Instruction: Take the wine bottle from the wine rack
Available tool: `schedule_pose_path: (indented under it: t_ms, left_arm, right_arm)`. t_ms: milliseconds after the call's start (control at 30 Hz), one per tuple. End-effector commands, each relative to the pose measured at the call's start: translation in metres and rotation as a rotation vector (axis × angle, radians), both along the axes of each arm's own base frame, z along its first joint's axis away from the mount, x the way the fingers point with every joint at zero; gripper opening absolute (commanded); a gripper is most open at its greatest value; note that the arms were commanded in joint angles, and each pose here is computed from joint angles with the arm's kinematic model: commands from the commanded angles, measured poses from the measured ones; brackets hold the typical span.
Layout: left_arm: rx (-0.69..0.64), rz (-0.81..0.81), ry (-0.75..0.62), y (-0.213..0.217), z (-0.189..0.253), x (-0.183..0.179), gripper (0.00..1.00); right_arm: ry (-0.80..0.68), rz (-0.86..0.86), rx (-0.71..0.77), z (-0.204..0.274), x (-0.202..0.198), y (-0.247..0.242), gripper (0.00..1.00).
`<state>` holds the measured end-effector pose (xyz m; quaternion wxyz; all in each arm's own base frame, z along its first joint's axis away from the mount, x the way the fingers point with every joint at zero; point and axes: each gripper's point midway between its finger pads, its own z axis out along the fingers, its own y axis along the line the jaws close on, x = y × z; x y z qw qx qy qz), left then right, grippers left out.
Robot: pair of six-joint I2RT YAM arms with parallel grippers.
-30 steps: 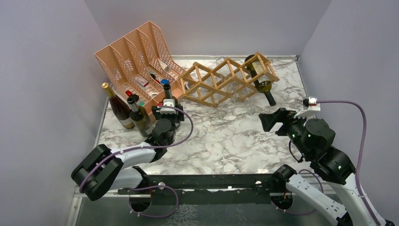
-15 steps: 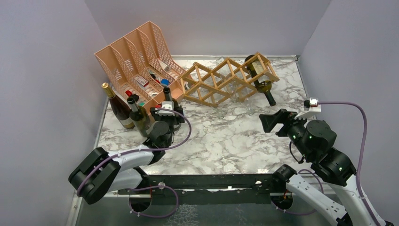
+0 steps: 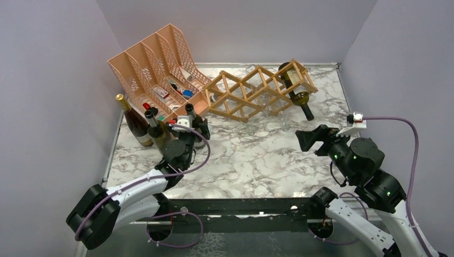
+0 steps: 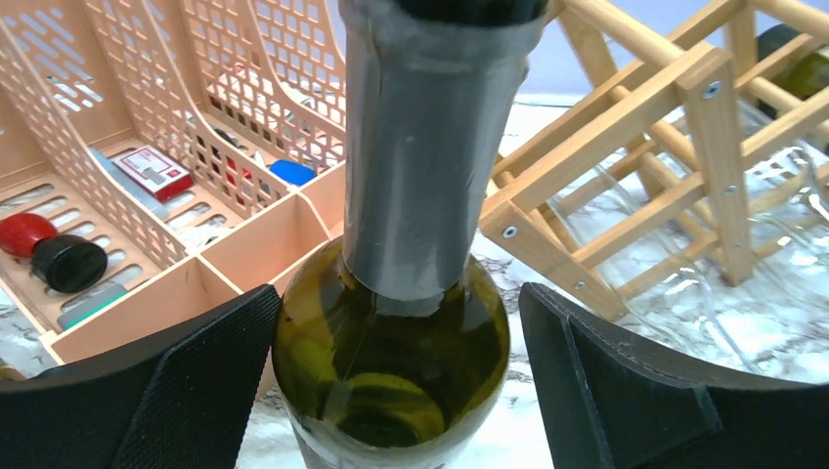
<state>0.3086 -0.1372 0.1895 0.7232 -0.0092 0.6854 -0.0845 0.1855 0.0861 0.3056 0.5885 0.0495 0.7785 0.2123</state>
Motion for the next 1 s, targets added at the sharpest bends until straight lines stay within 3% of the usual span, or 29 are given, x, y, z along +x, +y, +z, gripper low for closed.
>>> schedule_pose_path:
  t_ms: [0,433,667,967]
  left_arm:
    - [-0.047,-0.094,-0.017,-0.013,0.024,-0.008,0.99]
    - [-0.124,-0.384,-0.136,-0.032,0.125,-0.061,0.99]
    - [0.015,-0.67,-0.283,-0.062,0.175,-0.102,0.99]
    - [0.108,-0.783,-0.341,-0.107,0.234,-0.08,0.99]
  right_arm:
    - [-0.005,0.017,-0.004,0.0,-0.002,0.001,1.0]
    - [0.005,0.032,-0.024,0.0,0.004,0.008,1.0]
    - [0.029,0.06,-0.022,-0.007,0.01,0.019,1.0]
    - [0.098,0.128,-0.011,-0.025,0.025,0.049,1.0]
